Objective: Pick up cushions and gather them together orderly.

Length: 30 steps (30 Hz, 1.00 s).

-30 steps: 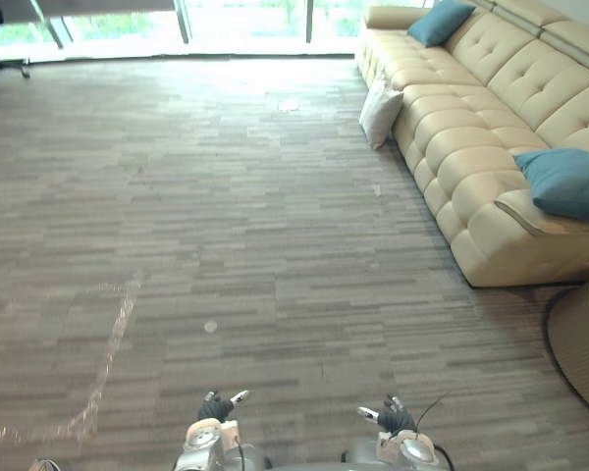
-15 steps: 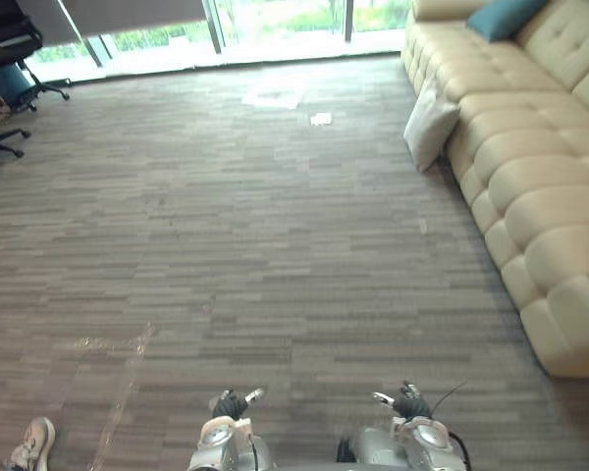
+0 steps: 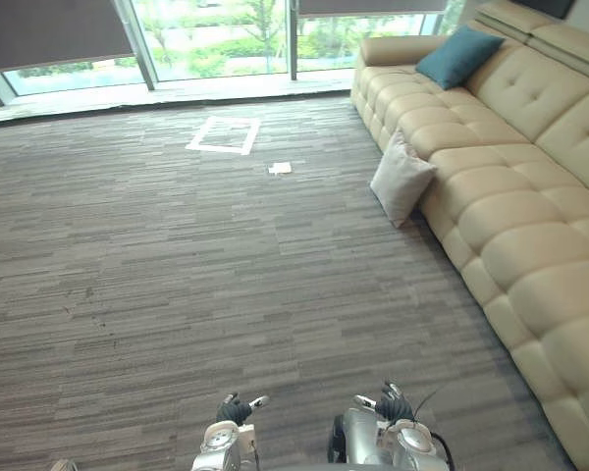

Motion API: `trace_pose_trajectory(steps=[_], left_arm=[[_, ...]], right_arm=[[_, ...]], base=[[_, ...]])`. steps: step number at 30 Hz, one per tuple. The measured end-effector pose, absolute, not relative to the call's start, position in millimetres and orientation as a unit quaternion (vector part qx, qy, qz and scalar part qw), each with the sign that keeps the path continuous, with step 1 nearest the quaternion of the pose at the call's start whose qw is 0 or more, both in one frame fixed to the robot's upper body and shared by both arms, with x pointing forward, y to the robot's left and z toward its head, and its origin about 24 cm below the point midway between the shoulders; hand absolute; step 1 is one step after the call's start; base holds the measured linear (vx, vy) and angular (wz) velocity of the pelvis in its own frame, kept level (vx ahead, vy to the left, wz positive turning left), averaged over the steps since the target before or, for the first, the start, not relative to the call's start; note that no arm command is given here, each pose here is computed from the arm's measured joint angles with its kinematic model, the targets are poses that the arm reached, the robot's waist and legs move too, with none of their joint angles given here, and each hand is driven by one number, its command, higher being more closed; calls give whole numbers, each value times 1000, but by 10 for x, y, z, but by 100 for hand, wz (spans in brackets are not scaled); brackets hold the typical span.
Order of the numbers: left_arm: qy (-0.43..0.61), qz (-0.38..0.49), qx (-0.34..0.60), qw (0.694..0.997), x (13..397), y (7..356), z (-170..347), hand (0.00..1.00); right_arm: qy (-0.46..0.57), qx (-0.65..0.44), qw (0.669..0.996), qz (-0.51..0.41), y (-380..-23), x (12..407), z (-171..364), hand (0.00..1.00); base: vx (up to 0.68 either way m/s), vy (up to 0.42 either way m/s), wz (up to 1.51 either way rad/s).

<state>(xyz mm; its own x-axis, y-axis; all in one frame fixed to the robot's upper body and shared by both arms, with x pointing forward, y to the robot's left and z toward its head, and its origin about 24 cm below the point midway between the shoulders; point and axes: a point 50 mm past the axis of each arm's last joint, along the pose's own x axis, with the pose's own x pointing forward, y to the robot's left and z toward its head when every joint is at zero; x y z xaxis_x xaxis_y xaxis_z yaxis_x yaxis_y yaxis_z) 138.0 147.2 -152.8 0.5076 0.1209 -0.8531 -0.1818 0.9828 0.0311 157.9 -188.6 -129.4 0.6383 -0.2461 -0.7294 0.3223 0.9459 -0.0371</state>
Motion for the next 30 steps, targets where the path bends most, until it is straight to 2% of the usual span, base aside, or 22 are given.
trace_pose_trajectory(steps=[4, 10, 18, 20, 24, 28, 30], left_arm=[[467, 107, -46, 876, 1438, 1535, -1476, 0], [422, 151, -56, 892, 1539, 1684, -1368, 0], [419, 154, -39, 894, 1541, 1796, -1361, 0], [430, 150, -37, 889, 1522, 1779, -1387, 0], [458, 116, -28, 881, 1494, 1625, -1447, 0], [469, 104, -32, 877, 1445, 1536, -1475, 0], [476, 81, -32, 875, 1416, 1444, -1496, 0]], right_arm=[[409, 33, 898, -158, -1964, 1545, -1315, 0], [424, 33, 897, -117, -1719, 1533, -1358, 0], [463, 54, 877, -118, -1566, 1283, -1477, 0], [463, 54, 877, -117, -1577, 1261, -1479, 0], [409, 48, 902, -129, -1698, 1460, -1339, 0], [417, 50, 896, -143, -1752, 1409, -1366, 0], [410, 31, 899, -148, -1909, 1474, -1334, 0]], base=[[615, -212, 27], [594, 1, -69], [727, 301, -64], [641, 254, -35], [773, 193, -25], [609, -132, 28], [571, -150, -11]])
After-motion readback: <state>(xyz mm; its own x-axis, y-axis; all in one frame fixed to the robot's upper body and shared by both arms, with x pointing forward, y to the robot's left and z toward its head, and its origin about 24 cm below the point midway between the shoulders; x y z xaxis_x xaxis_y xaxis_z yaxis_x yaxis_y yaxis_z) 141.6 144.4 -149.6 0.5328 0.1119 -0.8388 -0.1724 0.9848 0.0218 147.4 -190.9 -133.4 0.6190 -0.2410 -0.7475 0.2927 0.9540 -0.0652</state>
